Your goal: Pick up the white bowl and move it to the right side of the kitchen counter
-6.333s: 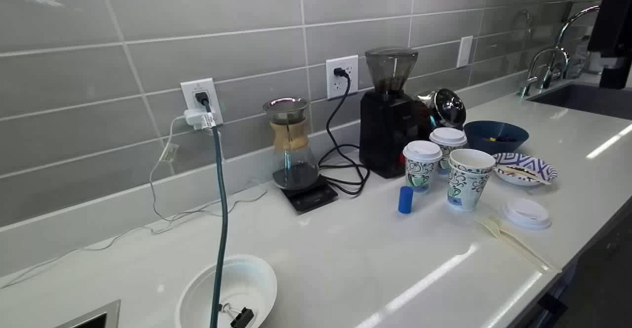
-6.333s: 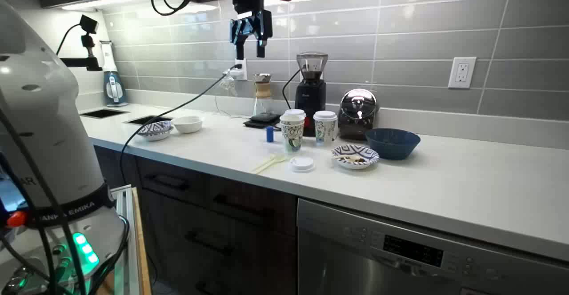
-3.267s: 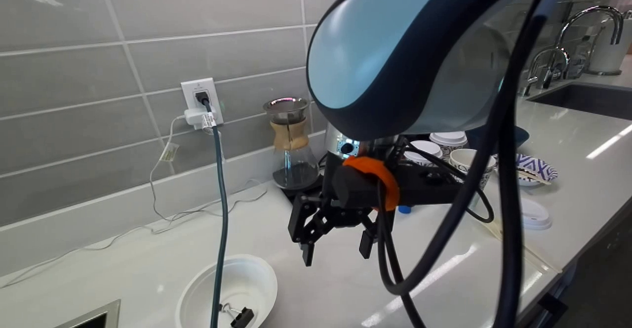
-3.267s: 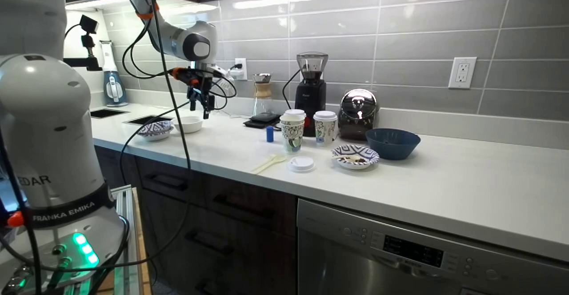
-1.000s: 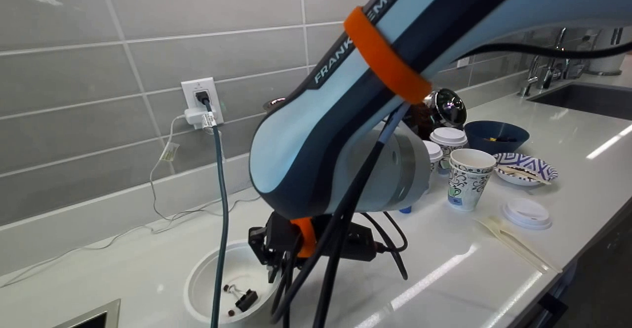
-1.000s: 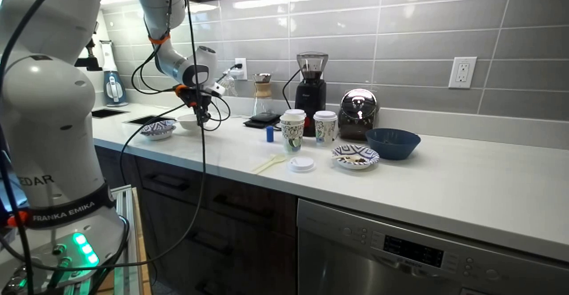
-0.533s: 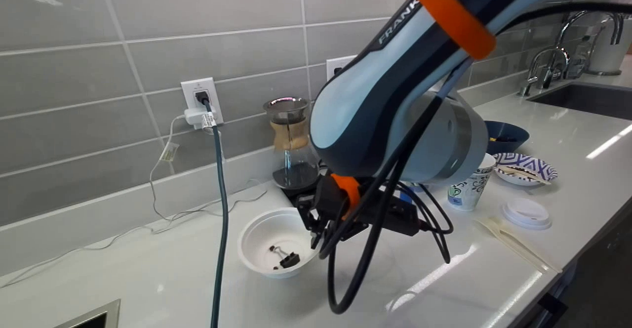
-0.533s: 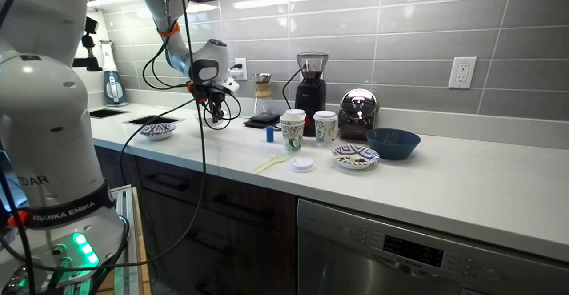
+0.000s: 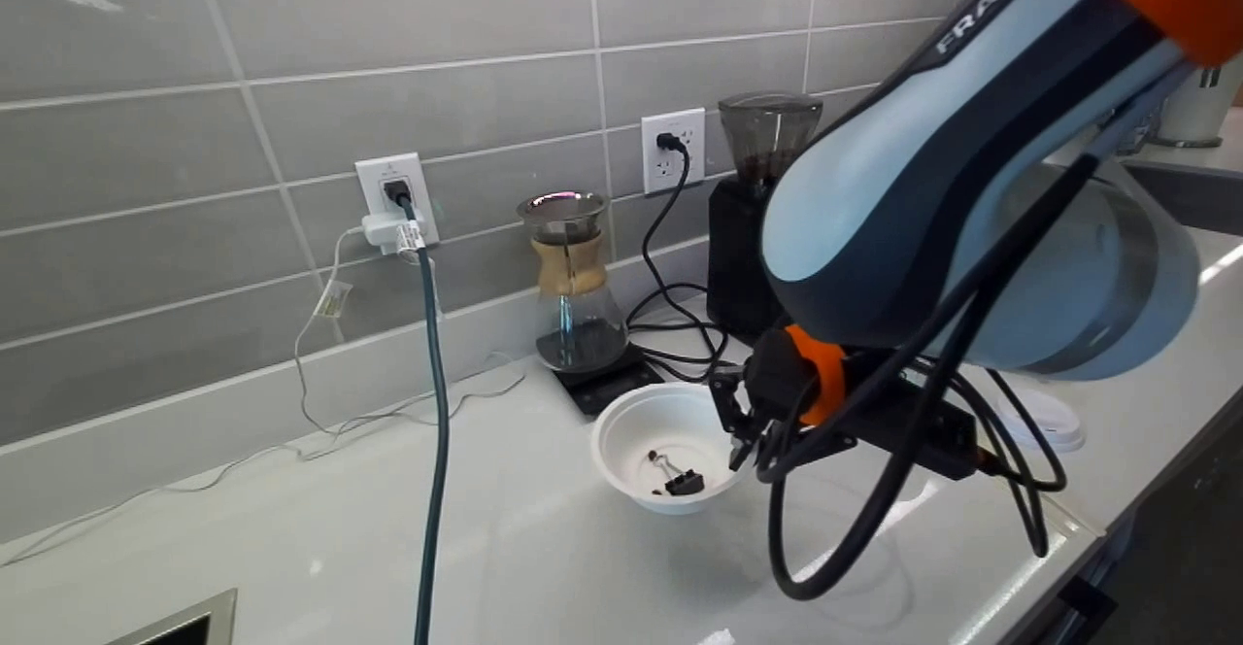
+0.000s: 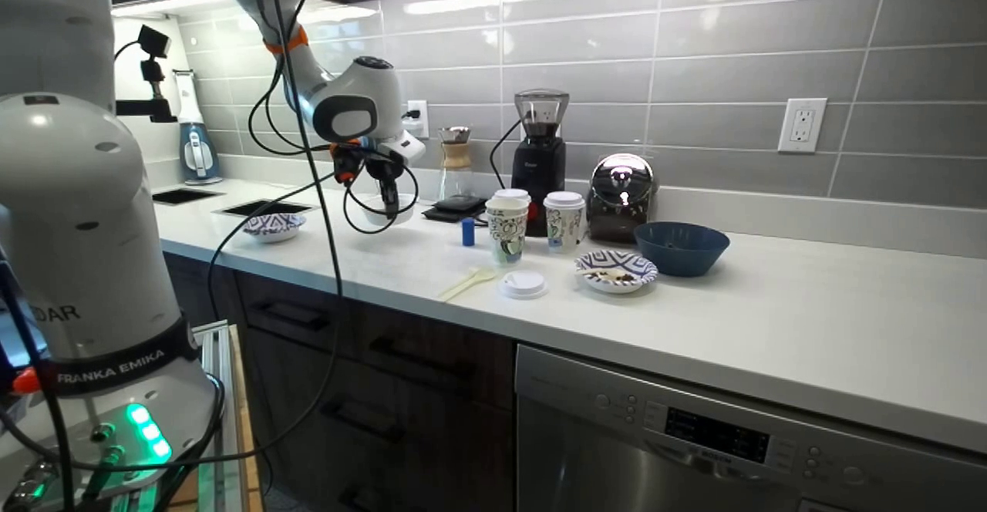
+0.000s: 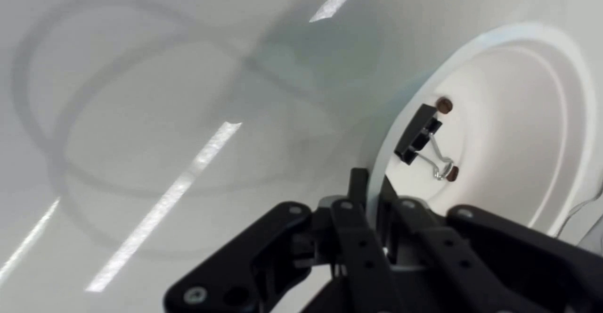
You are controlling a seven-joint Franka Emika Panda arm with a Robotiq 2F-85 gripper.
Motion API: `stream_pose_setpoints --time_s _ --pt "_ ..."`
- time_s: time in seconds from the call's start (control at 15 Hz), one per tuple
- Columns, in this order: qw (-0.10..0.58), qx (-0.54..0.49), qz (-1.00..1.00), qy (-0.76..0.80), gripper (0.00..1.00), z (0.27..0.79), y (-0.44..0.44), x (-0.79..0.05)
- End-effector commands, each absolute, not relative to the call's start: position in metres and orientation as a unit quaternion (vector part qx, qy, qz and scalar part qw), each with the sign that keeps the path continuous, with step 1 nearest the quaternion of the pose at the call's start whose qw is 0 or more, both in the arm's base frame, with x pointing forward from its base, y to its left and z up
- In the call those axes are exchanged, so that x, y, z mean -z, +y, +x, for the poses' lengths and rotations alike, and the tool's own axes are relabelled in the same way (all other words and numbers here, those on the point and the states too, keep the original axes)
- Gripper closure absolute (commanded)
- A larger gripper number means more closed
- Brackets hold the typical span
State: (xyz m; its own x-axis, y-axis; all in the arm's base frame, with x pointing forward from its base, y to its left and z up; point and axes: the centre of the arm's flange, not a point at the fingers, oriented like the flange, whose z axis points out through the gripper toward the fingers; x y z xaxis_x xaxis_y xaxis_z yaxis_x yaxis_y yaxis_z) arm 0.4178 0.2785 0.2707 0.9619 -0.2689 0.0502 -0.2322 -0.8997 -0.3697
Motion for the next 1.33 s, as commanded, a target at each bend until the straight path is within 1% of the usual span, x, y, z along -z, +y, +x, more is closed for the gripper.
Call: stream_pose_setpoints --time_s 0.0,0.2,0.4,0.47,0.53,0.93,1.0,1.27 --pt "0.179 0.067 -0.964 0.187 0.99 0.391 0.238 -0.285" --pt "0.162 0.068 -0.957 0.232 0.99 0.38 0.213 -0.283" --pt "0.169 0.069 -0.944 0.274 0.99 0.37 0.19 -0.28" --pt "0.161 0.058 -0.954 0.247 0.99 0.387 0.205 -0.272" --pt "0.16 0.058 -0.953 0.249 0.94 0.385 0.202 -0.272" --pt "0.16 0.057 -0.954 0.248 0.94 0.385 0.203 -0.271" --pt "0.16 0.057 -0.954 0.248 0.99 0.385 0.203 -0.271" --pt "0.19 0.07 -0.937 0.286 0.99 0.412 0.189 -0.287"
